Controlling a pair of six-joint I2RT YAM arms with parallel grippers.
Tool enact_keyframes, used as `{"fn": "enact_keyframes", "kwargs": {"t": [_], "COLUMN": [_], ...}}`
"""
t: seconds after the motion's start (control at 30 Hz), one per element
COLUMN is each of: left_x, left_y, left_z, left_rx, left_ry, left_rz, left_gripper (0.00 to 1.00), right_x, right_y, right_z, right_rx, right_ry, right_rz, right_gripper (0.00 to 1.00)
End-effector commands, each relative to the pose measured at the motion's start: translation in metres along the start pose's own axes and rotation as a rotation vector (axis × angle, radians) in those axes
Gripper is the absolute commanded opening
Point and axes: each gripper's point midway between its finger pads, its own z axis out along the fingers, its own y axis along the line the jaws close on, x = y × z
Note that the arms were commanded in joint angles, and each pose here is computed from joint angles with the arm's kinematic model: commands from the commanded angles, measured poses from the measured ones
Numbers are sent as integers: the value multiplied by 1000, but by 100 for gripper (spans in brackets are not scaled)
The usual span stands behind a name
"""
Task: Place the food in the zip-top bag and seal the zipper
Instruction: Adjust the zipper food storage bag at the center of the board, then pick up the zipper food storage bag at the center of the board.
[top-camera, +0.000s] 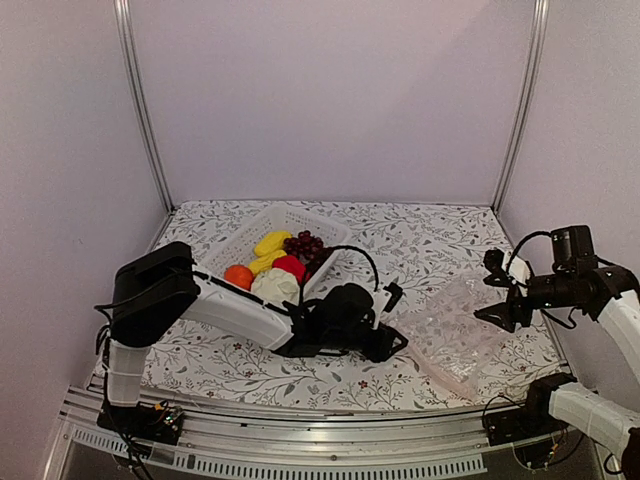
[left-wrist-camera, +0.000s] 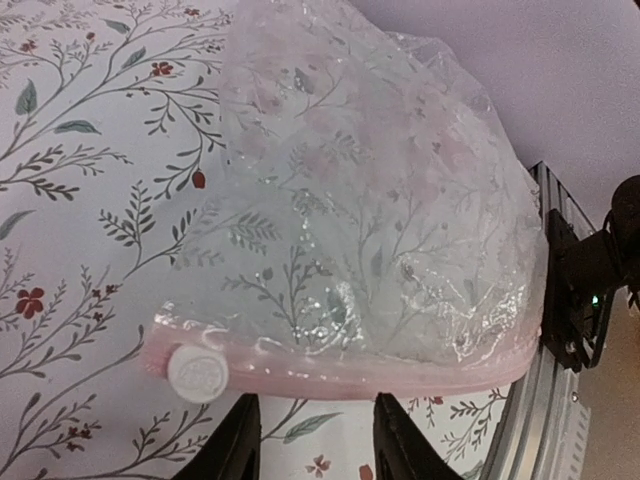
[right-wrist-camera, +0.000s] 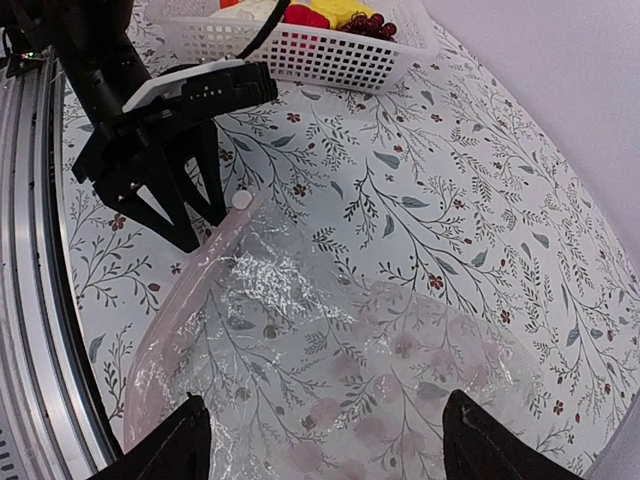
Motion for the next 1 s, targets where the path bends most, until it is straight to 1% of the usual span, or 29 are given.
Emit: {"fn": "enact_keyframes", "kwargs": {"t": [0.0, 0.07, 0.1, 0.17, 0.2, 0.33, 0.4, 0.47, 0.53, 0.7, 0.97], "left_x": [-12, -11, -10, -5, -2, 11, 17, 21, 21, 15, 9], "left_y": [-6, -5, -6, -5, -5, -2, -2, -1, 0, 0, 11], "left_z": [12, 18, 19, 17, 15, 6, 9, 15, 20, 27, 48], "left_rx": [82, 80, 83, 93, 98, 142, 164, 182, 193, 212, 184], "left_ry": [-70, -63, -59, -51, -49, -72, -75, -81, -93, -124, -120], "left_rz": [-36, -53, -68, -88, -98, -161, -183, -201, -218, -231, -287], "left_gripper": [37, 37, 40, 50, 53, 54, 50, 43, 39, 35, 23], "right_x": [-2, -2, -2, 2, 3, 3, 2, 2, 3, 4, 0], "right_y": [5, 7, 9, 10, 9, 10, 11, 11, 10, 10, 7], "right_z": [4, 6, 8, 11, 12, 12, 12, 14, 15, 16, 14], "right_rx": [-35, -52, -63, -63, -56, -55, -63, -64, -61, -61, -48], "right_ry": [-21, -19, -13, 8, 15, 10, 1, -3, -2, 2, -7], "right_rz": [4, 14, 18, 16, 15, 9, 15, 17, 20, 25, 22], "right_gripper": [78, 78, 77, 77, 77, 78, 78, 78, 78, 78, 78]}}
